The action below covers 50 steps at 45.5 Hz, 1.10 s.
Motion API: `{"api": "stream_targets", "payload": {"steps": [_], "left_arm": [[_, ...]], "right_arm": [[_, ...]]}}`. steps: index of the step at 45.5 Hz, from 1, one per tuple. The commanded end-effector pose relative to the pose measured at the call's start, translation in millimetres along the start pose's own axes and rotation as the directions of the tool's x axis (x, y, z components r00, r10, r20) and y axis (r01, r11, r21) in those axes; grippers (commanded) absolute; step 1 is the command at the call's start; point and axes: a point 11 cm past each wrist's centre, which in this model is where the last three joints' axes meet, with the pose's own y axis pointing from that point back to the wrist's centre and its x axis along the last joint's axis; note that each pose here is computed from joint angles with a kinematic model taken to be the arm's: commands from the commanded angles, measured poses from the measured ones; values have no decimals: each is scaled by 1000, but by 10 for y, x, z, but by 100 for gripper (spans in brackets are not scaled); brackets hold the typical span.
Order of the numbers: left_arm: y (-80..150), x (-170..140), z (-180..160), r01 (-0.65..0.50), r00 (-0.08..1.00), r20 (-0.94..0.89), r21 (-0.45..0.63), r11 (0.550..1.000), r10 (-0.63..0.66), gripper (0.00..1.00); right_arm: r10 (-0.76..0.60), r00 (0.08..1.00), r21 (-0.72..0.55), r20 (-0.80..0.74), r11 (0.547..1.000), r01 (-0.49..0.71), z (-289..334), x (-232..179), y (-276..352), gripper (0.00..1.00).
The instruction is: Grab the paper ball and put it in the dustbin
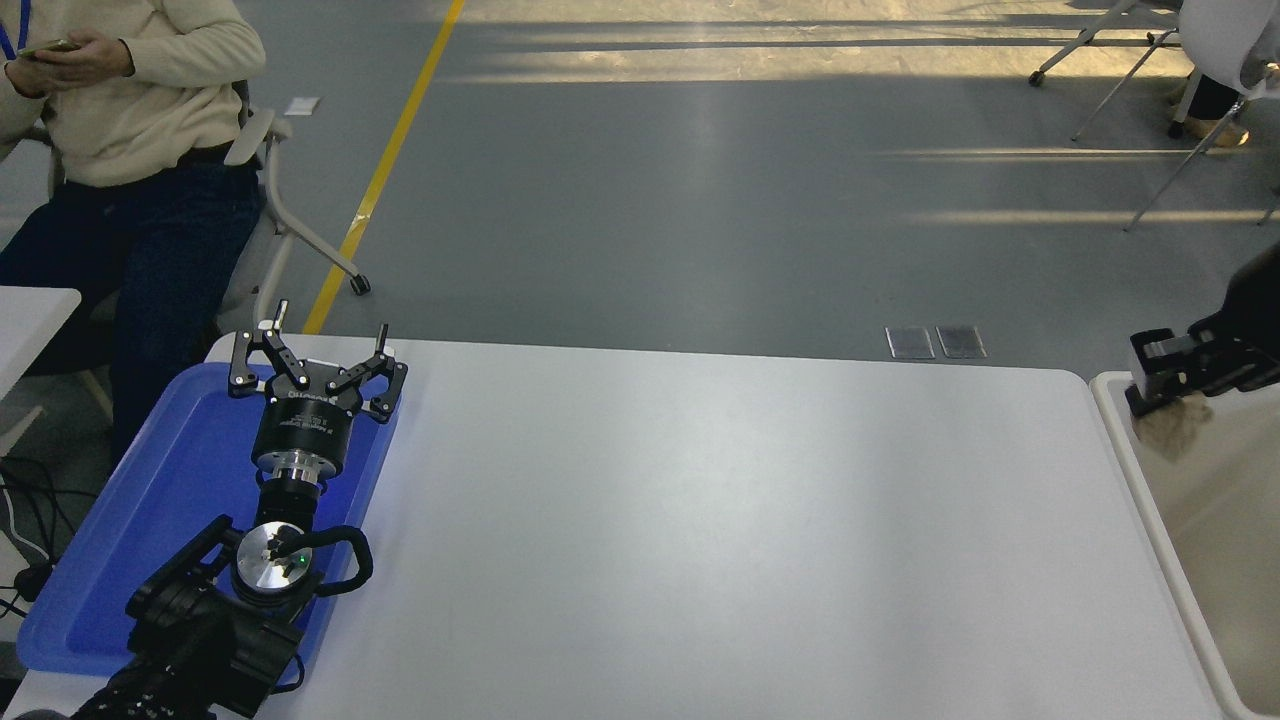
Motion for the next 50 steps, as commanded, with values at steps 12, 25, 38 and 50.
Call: {"api": "stream_targets", "payload": {"steps": [12, 25, 38, 50], "left_arm": [[0, 0, -1, 0, 1000, 0, 0, 1000, 0, 100], [0, 0, -1, 0, 1000, 0, 0, 1000, 0, 100], [0, 0, -1, 0, 1000, 0, 0, 1000, 0, 100], [0, 0, -1, 0, 1000, 0, 0, 1000, 0, 100]], "right_arm": [[-37, 999, -240, -9, 970, 33, 1192, -89, -475, 14], [-4, 999, -378, -45, 926, -13, 1743, -92, -735, 14], [16, 990, -438, -142, 895, -77, 2043, -298, -1066, 14], [59, 989, -426, -137, 898, -113, 2066, -593, -1603, 17]]}}
